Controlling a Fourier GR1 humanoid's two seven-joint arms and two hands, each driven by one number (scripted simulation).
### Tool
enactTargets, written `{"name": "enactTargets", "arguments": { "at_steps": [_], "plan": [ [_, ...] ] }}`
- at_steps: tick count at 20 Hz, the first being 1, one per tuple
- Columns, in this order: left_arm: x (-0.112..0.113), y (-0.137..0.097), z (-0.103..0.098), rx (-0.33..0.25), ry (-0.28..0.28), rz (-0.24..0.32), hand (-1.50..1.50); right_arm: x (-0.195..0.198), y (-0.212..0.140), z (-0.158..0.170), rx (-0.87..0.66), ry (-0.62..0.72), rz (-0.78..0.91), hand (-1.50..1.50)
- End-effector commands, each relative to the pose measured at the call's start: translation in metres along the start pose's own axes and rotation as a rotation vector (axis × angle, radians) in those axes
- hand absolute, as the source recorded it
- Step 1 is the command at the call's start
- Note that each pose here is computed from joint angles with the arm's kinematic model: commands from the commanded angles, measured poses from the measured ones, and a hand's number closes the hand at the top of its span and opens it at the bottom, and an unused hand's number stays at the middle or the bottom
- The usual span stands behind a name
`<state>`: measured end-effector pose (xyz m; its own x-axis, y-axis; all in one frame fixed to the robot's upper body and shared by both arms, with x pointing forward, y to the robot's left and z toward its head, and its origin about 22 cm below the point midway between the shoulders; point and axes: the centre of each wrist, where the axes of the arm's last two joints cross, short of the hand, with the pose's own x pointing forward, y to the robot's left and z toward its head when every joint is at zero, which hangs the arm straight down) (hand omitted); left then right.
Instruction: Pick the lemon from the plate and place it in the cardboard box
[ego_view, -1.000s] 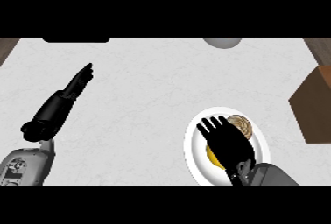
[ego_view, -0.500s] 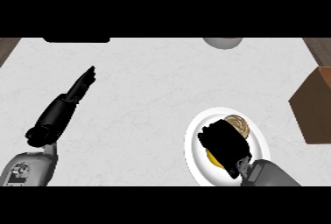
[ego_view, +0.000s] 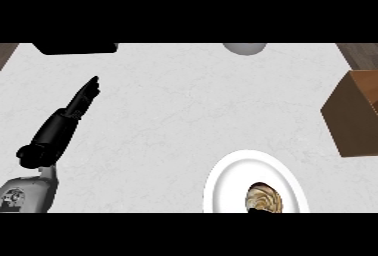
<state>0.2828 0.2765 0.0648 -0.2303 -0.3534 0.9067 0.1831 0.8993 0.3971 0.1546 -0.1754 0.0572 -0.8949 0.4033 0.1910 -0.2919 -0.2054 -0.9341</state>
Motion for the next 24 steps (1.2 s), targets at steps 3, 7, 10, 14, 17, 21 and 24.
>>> {"name": "enactTargets", "arguments": {
  "at_steps": [3, 7, 10, 14, 17, 21, 24],
  "plan": [
    [-0.003, 0.012, 0.004, 0.023, 0.007, -0.007, 0.0, 0.02, -0.014, 0.063, -0.189, -0.237, 0.039, 1.5],
    [-0.005, 0.005, 0.002, 0.023, 0.012, 0.008, 0.0, 0.016, -0.033, 0.09, -0.315, -0.288, 0.149, 1.5],
    [-0.006, 0.002, 0.008, 0.034, 0.014, -0.009, 0.0, 0.023, -0.052, 0.108, -0.391, -0.285, 0.103, 1.5],
    [-0.009, 0.012, 0.011, 0.031, 0.004, -0.013, 0.0, 0.005, -0.054, 0.122, -0.561, -0.105, 0.02, 1.5],
    [-0.006, 0.014, 0.013, 0.025, -0.009, -0.007, 0.0, -0.001, -0.054, 0.131, -0.651, 0.029, -0.12, 1.5],
    [-0.004, 0.007, 0.014, 0.0, -0.006, -0.015, 0.0, -0.027, -0.077, 0.155, -0.746, 0.185, -0.183, 1.5],
    [-0.001, 0.013, 0.004, -0.016, -0.001, -0.036, 0.0, -0.047, -0.095, 0.178, -0.795, 0.246, -0.218, 1.5]
  ]
}}
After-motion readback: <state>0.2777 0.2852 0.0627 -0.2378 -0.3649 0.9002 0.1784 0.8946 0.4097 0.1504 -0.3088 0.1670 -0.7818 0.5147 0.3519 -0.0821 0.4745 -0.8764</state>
